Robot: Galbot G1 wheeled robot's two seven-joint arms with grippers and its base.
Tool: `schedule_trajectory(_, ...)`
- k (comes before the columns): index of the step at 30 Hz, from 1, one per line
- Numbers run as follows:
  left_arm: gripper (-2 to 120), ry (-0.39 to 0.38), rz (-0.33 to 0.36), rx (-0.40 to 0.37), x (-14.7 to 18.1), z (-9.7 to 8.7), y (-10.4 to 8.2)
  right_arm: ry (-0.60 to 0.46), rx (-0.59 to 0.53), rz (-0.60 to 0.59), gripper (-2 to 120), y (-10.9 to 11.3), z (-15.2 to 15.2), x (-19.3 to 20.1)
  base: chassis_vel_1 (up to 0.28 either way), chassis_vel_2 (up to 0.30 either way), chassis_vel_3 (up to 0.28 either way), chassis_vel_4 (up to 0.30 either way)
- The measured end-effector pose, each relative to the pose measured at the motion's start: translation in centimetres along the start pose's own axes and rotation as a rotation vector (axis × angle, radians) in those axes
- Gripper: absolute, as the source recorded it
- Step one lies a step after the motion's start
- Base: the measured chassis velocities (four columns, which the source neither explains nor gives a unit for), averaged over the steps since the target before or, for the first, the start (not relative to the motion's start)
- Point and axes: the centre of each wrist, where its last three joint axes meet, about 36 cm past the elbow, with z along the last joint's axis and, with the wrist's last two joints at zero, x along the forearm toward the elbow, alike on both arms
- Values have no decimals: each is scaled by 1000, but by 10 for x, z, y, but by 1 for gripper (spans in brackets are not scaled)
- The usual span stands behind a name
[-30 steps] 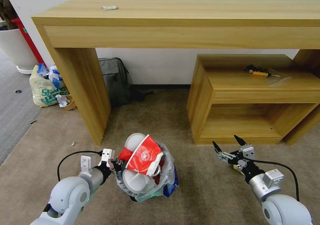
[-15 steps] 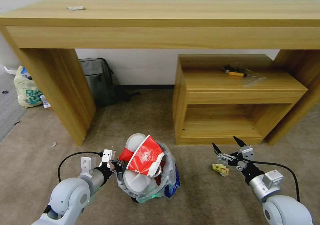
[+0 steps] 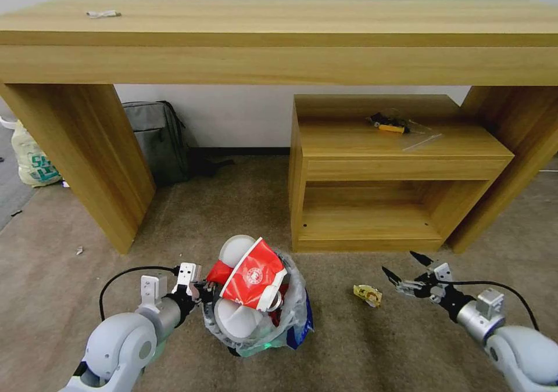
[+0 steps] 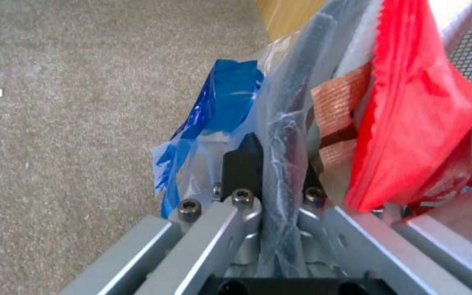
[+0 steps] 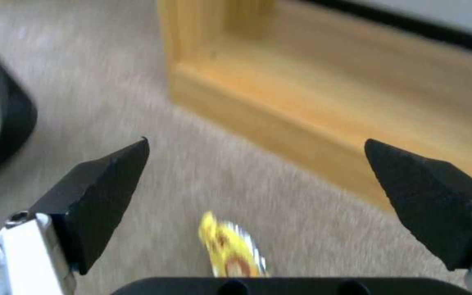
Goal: Pick up the trash bin and place the garbage on the floor into it.
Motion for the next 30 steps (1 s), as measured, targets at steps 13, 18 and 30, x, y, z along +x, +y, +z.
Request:
schedule_trajectory(13,0,1,6,-6,-2,-3,2,168,-2,-71,100,-37,36,-34,0,0,0,0)
schedule_trajectory(18,0,4,5,-5,-3,-2,2,200,8,-93,100,-40,49,-65,0,0,0,0)
schedule_trajectory(30,0,5,4,-9,-1,-2,1,254,-14,-113,100,-26,82,-111,0,0,0,0)
